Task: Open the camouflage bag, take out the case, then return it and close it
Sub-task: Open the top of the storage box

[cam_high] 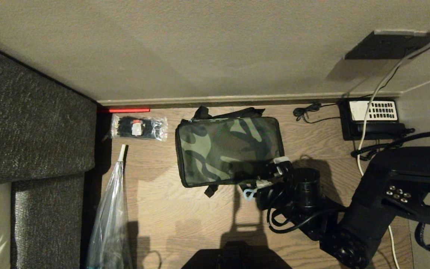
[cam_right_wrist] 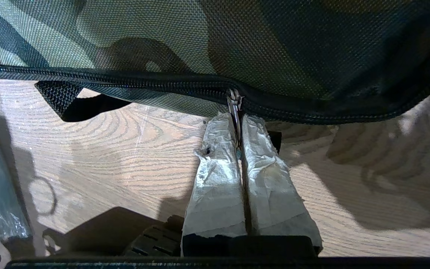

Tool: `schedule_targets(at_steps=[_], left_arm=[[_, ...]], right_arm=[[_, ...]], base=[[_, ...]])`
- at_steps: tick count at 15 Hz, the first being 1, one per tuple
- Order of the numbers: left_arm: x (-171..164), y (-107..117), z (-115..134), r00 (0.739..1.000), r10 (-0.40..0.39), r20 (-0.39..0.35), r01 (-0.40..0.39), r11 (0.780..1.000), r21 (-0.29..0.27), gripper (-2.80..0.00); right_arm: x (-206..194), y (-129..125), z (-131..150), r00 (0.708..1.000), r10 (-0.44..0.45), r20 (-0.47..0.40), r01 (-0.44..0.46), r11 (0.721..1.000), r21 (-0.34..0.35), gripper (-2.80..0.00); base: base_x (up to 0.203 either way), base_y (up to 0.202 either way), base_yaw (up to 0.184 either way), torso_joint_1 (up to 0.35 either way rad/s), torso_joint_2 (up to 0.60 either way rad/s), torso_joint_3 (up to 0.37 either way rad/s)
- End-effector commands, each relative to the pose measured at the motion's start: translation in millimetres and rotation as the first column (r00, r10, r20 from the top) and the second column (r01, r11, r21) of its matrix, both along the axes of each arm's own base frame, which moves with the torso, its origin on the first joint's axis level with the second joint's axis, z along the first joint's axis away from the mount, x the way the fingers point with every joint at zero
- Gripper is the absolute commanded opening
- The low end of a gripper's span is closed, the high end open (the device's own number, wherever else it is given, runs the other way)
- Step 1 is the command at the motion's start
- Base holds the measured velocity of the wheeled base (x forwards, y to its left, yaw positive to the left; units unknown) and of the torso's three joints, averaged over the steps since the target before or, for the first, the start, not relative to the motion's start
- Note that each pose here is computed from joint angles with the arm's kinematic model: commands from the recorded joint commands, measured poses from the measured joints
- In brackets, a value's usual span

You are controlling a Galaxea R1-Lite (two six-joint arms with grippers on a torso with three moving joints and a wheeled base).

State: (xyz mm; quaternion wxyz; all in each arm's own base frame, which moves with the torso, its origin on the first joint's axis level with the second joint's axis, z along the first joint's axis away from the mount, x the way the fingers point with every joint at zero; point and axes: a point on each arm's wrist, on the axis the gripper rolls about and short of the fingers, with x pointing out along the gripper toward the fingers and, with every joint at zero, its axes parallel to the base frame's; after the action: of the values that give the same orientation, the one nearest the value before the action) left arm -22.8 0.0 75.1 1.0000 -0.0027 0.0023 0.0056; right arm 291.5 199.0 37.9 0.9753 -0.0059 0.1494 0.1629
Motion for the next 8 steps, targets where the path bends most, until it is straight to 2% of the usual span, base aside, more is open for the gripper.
schedule_targets(at_steps=[1,8], left_arm=[[0,0,-1,1.0,0.001,-0.001,-0.001,1.0,-0.001,-2.8],[0,0,-1,1.0,0.001,-0.001,-0.001,1.0,0.001,-2.8]], right_arm=[[4,-10,1,1.0,-0.03,0.001,0.03,1.0,-0.002,-2.8],[20,-41,3,0.996,-0.086,0.015,0.086,0.995,-0.039,-2.8]], base=[[0.0,0.0,0.0,0.0,0.0,0.0],[0.0,0.0,0.0,0.0,0.0,0.0]])
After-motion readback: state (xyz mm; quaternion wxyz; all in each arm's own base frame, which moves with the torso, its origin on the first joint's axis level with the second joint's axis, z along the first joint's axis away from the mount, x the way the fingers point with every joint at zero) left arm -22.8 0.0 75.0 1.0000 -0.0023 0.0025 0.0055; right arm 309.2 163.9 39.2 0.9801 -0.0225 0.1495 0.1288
